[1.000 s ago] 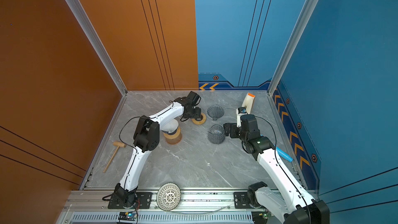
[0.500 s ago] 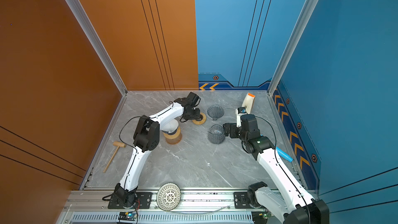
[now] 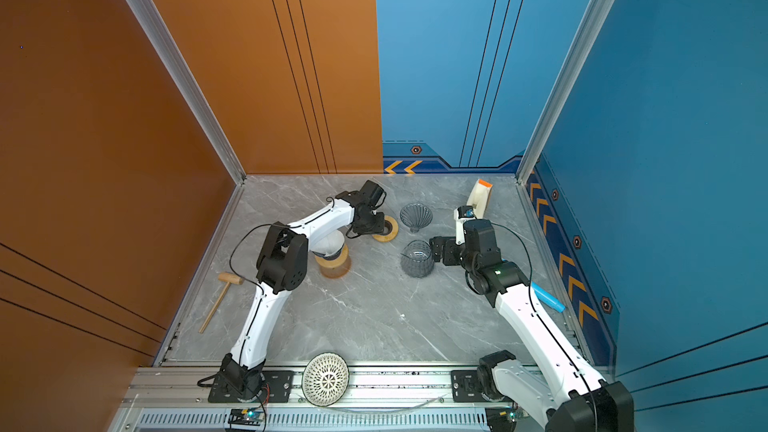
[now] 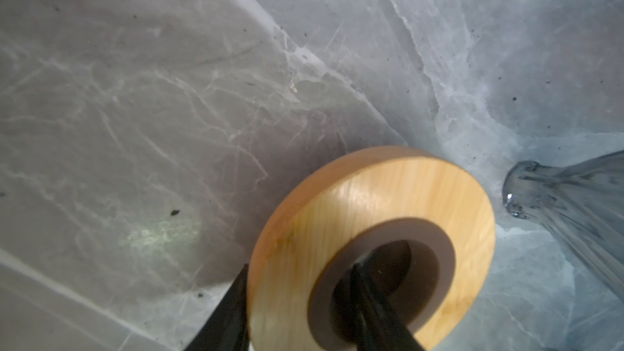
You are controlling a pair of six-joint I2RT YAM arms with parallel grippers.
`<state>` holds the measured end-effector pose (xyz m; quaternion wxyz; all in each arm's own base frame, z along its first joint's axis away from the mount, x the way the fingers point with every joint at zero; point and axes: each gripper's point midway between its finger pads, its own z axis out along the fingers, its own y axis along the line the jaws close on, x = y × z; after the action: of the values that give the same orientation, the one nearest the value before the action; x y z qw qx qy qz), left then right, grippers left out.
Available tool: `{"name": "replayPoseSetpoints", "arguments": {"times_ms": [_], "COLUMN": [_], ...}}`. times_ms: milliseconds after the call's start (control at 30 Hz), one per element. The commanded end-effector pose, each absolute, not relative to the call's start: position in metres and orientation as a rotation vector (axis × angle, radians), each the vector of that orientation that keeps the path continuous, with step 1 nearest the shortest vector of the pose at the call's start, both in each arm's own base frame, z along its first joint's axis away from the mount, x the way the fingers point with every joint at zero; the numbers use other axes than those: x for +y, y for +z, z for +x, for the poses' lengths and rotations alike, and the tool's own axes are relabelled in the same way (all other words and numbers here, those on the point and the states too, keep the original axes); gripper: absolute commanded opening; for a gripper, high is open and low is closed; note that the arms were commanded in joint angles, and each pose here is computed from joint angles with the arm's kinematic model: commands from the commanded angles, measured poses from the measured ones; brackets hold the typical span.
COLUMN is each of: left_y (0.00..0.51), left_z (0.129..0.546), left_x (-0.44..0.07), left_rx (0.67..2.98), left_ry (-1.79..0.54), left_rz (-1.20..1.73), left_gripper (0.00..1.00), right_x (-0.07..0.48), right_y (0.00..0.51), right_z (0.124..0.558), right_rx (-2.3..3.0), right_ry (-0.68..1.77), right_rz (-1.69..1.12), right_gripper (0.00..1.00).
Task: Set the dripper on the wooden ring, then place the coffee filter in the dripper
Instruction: 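Lift the wooden ring with the left gripper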
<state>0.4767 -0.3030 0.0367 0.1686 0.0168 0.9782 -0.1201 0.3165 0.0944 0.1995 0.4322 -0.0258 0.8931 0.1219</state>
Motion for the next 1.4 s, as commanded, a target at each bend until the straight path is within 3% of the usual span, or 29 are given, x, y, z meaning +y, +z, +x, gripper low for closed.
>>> {"name": "replayPoseSetpoints", "arguments": {"times_ms": [0,533,933,1367], "left_y": [0.06,0.07,0.077,0.105], "left_z": [0.47,0.473,0.473,0.473], "left_x": [-0.304,-0.299,-0.297,-0.299], "left_rx": [2.775,2.763,2.761,2.716], "left_ry": [-0.39,-0.413,-0.44,-0.493], "left_rz": [0.044,0.011,0.006,0.013], "left_gripper": [0.44,0.34,0.19,0.17], "right_x": [0.097,0.098,0.099,0.099], "right_y": [0.212,0.214,0.214,0.212], "right_z": [0.323,0.325,0.326,0.327], "right_rx": [2.191,2.19,2.192,2.197], "right_ry": [0.319,0.324,0.326,0.328], "right_rz": [-0.082,-0.081,-0.08,-0.08], "right_gripper": [1.0,1.0,1.0,1.0]}}
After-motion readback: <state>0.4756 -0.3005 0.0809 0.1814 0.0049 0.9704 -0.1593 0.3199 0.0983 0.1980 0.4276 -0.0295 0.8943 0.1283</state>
